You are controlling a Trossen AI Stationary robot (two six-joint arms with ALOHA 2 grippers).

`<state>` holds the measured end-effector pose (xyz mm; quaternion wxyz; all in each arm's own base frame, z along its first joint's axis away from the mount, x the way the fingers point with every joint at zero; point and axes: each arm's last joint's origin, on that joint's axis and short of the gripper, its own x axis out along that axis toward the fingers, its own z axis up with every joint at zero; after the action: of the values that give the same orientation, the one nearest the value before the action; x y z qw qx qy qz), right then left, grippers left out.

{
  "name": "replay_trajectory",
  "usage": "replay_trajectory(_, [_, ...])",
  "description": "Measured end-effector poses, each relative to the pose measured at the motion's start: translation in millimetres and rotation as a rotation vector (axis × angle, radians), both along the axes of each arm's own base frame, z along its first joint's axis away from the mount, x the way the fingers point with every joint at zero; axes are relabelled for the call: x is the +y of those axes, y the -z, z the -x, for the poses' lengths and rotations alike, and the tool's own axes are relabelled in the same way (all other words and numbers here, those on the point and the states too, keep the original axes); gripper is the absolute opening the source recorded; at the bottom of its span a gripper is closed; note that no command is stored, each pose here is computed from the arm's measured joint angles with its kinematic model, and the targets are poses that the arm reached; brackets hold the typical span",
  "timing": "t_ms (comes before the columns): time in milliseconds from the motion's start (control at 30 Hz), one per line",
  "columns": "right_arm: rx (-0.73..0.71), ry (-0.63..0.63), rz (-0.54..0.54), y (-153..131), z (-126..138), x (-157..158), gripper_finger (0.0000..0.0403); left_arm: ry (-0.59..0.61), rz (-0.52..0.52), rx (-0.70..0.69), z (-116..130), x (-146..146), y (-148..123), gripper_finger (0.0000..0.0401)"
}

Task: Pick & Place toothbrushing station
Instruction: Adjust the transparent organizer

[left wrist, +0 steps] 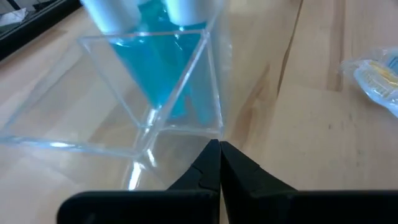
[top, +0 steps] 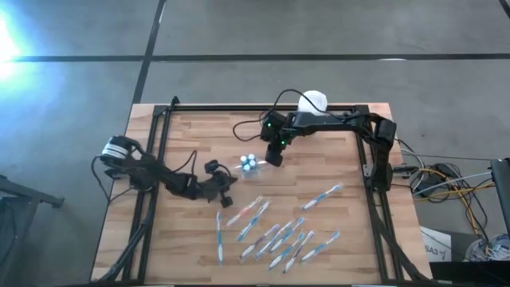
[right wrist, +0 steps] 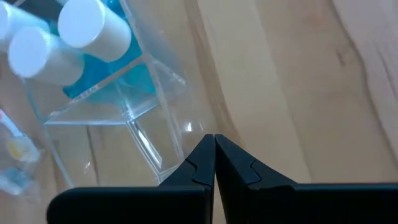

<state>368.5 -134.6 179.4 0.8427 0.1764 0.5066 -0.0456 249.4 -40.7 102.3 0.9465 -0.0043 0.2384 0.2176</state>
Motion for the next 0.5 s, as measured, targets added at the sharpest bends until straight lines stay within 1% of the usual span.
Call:
replay_trajectory(200, [0.005, -0.003, -0.012, 0.1, -3.3, 10.0, 0.0008, -0.005, 0.011, -0.021, 13.9, 3.7, -4.7, 0.0003])
replay_trajectory(500, [0.012, -0.006, -0.032, 0.1, -8.4, 26.5, 0.0008, 0.008, 0.030, -0.012, 17.1, 3.8, -3.3, 0.0003])
